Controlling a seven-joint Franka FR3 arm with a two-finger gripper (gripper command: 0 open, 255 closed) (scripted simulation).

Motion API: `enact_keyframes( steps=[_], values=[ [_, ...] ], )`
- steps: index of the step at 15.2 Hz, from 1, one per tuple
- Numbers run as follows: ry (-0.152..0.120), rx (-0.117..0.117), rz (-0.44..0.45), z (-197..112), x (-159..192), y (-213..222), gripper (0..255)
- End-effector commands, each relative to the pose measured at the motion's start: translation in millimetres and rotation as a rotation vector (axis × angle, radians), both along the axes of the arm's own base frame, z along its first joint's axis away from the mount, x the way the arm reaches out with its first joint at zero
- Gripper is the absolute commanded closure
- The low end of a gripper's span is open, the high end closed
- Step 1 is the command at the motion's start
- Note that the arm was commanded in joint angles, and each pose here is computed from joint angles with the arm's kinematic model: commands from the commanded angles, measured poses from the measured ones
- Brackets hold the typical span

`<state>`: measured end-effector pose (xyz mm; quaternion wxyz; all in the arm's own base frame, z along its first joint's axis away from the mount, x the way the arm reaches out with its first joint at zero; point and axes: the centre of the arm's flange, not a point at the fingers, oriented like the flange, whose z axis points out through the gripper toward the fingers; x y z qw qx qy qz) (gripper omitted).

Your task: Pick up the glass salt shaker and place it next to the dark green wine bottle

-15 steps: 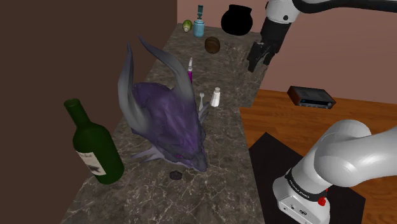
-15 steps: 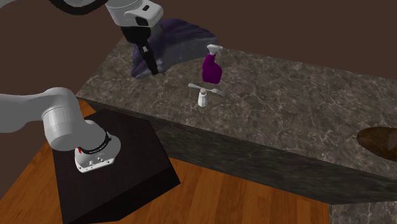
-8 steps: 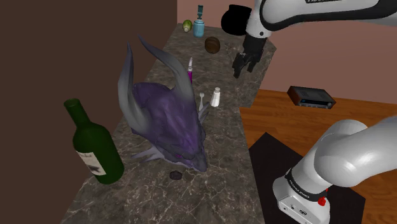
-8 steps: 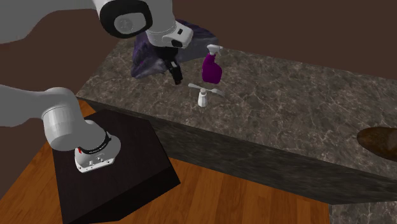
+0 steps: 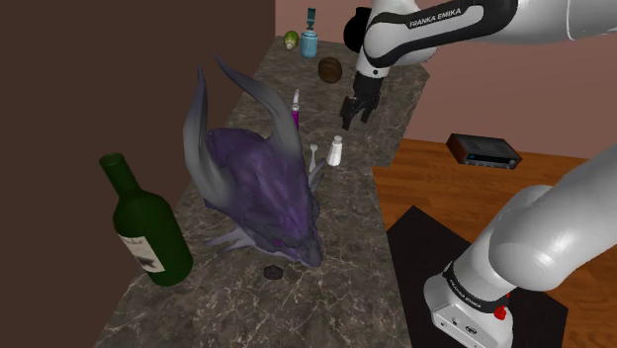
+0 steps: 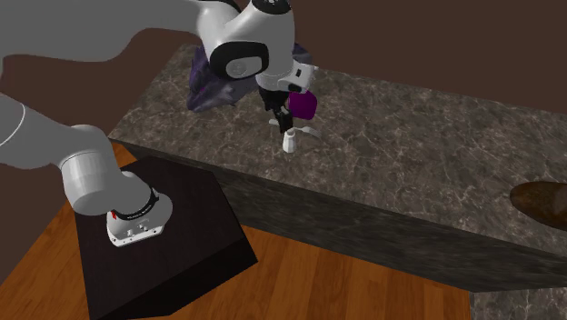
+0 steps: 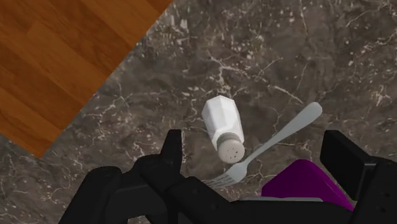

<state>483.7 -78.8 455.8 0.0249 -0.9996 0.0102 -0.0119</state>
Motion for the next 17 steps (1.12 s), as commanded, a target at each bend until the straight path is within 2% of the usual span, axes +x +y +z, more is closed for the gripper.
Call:
enact_keyframes(
  steps=[1,5,12,17],
  values=[
    [0.006,0.015,0.009,-20.5,16.7,-3.7,0],
    [0.016,0.04,0.023,-52.1,46.5,-12.3,0],
    [0.016,0.04,0.023,-91.9,46.7,-8.7,0],
    [0.016,0.04,0.023,-91.9,46.7,-8.7,0]
  ],
)
